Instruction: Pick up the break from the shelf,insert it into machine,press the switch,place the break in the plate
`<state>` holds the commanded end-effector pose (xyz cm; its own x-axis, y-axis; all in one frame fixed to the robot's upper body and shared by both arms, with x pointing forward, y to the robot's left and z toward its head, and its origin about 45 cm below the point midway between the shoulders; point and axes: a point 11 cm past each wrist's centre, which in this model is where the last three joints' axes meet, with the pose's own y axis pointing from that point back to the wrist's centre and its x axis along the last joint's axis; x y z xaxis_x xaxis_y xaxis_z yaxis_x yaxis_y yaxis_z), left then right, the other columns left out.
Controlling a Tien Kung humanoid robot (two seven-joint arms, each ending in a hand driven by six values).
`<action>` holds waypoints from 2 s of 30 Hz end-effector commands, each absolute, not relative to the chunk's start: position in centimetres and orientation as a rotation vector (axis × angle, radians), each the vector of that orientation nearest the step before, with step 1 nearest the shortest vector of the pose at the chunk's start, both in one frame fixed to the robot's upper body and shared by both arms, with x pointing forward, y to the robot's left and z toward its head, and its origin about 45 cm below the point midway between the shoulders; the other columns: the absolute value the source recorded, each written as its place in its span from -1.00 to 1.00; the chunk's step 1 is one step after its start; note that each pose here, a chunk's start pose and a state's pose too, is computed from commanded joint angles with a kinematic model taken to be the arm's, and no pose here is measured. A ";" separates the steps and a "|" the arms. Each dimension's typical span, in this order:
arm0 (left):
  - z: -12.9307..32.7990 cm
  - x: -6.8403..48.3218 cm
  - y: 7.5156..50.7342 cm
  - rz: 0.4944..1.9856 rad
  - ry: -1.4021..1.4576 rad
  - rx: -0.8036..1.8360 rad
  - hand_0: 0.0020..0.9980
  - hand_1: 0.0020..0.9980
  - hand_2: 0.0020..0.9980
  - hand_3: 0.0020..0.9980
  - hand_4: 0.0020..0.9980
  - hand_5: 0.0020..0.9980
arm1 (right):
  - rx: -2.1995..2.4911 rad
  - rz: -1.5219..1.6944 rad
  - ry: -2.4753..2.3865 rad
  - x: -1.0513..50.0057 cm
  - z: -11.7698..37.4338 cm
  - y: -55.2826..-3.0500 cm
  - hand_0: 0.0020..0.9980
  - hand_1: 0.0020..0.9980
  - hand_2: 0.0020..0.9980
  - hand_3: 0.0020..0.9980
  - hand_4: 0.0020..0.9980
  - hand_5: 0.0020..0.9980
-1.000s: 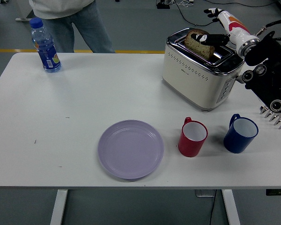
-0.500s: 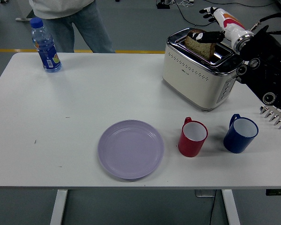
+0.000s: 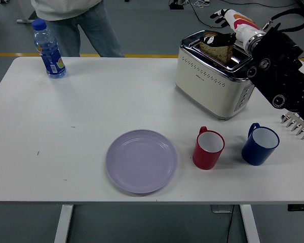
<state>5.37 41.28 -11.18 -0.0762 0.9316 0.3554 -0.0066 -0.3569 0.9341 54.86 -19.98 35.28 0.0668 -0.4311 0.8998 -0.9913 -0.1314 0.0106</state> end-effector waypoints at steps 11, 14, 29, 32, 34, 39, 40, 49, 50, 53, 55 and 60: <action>-11.2 5.6 41.2 1.545 1.053 1.415 0.39 0.44 0.40 0.15 -0.39 0.63 | 1.618 0.962 -1.444 55.3 34.1 -20.5 0.46 0.36 0.41 0.53 0.66 -0.16; -11.2 5.7 41.1 1.545 1.052 1.414 0.39 0.44 0.40 0.15 -0.39 0.63 | 1.610 0.942 -1.451 55.4 33.7 -20.6 0.37 0.29 0.33 0.47 0.64 -0.19; -11.1 6.0 41.1 1.548 1.047 1.410 0.39 0.44 0.40 0.15 -0.39 0.63 | 1.567 0.933 -1.440 55.6 33.3 -20.7 0.24 0.16 0.18 0.36 0.62 -0.23; -11.1 6.1 41.2 1.546 1.043 1.412 0.39 0.44 0.40 0.15 -0.39 0.63 | 1.559 0.934 -1.435 55.6 33.3 -20.7 0.19 0.11 0.14 0.33 0.59 -0.26; -11.1 6.2 41.2 1.545 1.041 1.414 0.39 0.44 0.40 0.15 -0.39 0.63 | 1.552 0.934 -1.432 55.7 33.3 -20.7 0.19 0.11 0.14 0.33 0.59 -0.26; -11.1 6.2 41.2 1.545 1.039 1.416 0.39 0.44 0.40 0.15 -0.39 0.62 | 1.536 0.932 -1.424 55.7 33.1 -20.8 0.12 0.07 0.11 0.31 0.56 -0.30; -11.1 6.2 41.2 1.544 1.038 1.417 0.39 0.44 0.40 0.15 -0.39 0.62 | 1.531 0.930 -1.426 55.7 33.1 -20.9 0.12 0.07 0.11 0.31 0.56 -0.30; -11.1 6.1 41.3 1.542 1.034 1.422 0.39 0.44 0.40 0.15 -0.39 0.62 | 1.508 0.944 -1.432 55.8 33.3 -21.1 0.04 0.02 0.07 0.28 0.54 -0.32; -11.0 6.1 41.3 1.541 1.033 1.424 0.39 0.44 0.40 0.15 -0.38 0.63 | 1.507 0.947 -1.431 55.8 33.4 -21.1 -0.09 -0.05 0.01 0.24 0.50 -0.36; -11.0 6.1 41.4 1.539 1.030 1.427 0.39 0.44 0.40 0.15 -0.38 0.63 | 1.500 0.960 -1.418 55.8 33.4 -20.8 -0.09 -0.05 0.01 0.24 0.50 -0.36; -11.0 6.2 41.4 1.539 1.029 1.427 0.39 0.44 0.40 0.15 -0.38 0.63 | 1.493 0.966 -1.412 55.8 33.4 -20.8 -0.09 -0.05 0.01 0.24 0.50 -0.36; -11.0 6.5 41.4 1.541 1.022 1.423 0.39 0.44 0.40 0.15 -0.38 0.63 | 1.470 0.989 -1.396 56.0 33.9 -20.9 -0.16 -0.09 -0.01 0.21 0.50 -0.38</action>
